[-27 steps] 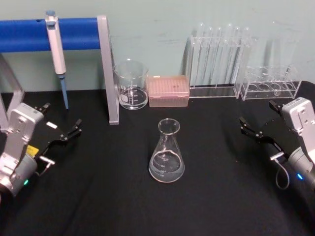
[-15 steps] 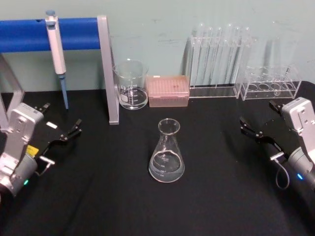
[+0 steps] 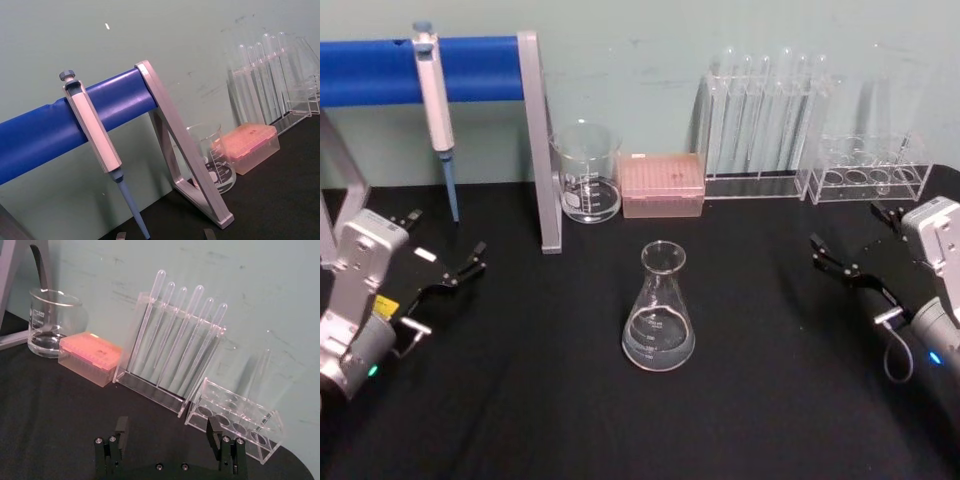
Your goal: Grasp the erlenmeyer flask with one hand, shake it three times, then place it back.
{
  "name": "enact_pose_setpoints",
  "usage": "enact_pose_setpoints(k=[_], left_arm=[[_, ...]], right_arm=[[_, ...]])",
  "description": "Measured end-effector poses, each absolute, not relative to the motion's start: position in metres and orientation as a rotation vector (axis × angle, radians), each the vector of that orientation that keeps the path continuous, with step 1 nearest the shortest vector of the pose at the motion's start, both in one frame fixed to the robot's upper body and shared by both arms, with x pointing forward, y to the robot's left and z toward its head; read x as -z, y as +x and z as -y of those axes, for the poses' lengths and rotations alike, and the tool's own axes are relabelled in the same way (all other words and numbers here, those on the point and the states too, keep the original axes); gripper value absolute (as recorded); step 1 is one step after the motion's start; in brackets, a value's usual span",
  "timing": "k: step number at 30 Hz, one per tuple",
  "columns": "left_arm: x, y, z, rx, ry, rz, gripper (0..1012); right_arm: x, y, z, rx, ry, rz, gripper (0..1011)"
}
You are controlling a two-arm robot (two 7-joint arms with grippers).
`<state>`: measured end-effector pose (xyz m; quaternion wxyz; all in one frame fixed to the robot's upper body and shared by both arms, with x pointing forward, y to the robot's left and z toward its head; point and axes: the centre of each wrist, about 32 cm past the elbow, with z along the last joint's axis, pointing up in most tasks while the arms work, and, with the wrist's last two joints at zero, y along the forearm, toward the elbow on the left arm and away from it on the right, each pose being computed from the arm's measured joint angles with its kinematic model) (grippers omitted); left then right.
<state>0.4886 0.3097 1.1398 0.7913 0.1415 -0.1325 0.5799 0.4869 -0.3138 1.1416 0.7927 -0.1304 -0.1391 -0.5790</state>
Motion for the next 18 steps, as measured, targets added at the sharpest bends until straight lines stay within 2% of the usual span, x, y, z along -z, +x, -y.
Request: enact_pose_setpoints(k=[18], left_arm=[[-1.14, 0.489, -0.31, -1.248, 0.305, 0.285, 1001]], right_arm=[[-1.149, 0.468, 0.337, 1.142, -0.157, 0.216, 1000]])
